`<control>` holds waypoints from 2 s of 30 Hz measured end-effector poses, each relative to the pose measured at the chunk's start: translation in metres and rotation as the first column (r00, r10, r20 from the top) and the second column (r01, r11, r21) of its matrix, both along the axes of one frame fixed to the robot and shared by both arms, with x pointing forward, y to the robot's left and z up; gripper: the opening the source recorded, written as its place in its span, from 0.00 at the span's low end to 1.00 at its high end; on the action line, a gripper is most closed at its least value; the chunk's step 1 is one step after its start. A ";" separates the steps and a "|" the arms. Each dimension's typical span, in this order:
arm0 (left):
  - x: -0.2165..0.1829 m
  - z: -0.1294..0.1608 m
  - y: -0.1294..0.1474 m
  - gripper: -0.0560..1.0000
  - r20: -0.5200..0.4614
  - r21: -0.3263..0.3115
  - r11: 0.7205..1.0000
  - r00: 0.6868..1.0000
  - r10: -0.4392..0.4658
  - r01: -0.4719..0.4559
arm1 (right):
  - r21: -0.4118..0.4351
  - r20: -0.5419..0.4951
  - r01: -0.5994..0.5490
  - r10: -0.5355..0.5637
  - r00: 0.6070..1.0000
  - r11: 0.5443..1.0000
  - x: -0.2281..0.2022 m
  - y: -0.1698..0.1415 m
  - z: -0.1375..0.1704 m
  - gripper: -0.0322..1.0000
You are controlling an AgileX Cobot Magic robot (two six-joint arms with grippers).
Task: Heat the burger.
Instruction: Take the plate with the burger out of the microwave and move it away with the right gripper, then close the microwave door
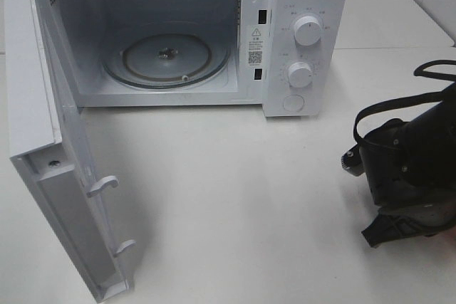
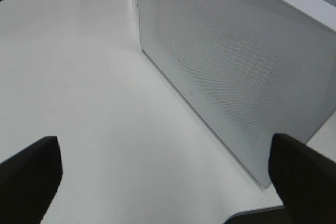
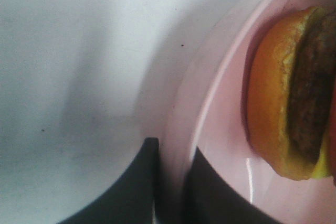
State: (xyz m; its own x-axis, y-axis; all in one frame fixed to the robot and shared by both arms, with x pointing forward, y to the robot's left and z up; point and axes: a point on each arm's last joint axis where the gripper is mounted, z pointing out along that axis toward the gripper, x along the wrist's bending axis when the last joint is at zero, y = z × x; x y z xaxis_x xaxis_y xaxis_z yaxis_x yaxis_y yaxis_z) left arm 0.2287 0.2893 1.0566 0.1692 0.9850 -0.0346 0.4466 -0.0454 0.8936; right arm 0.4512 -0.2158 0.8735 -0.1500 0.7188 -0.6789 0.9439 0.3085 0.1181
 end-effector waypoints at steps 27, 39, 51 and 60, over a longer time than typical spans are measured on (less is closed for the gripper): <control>0.000 0.000 0.000 0.99 0.000 0.000 1.000 1.000 0.000 0.000 | 0.248 0.021 -0.053 0.050 0.999 0.967 -0.011 0.009 0.046 0.58; 0.000 0.000 0.000 0.99 0.000 0.000 1.000 1.000 0.000 0.000 | 0.530 0.048 -0.262 0.280 0.959 0.806 -0.044 0.015 0.106 0.84; 0.000 0.000 0.000 0.99 0.000 0.000 1.000 1.000 0.000 0.000 | 0.599 0.081 -0.344 0.373 0.924 0.723 -0.090 -0.008 0.150 0.83; 0.000 0.000 0.000 0.99 0.000 0.000 1.000 1.000 0.000 0.000 | 0.629 0.200 -0.402 0.361 0.911 0.665 -0.124 -0.031 0.174 0.81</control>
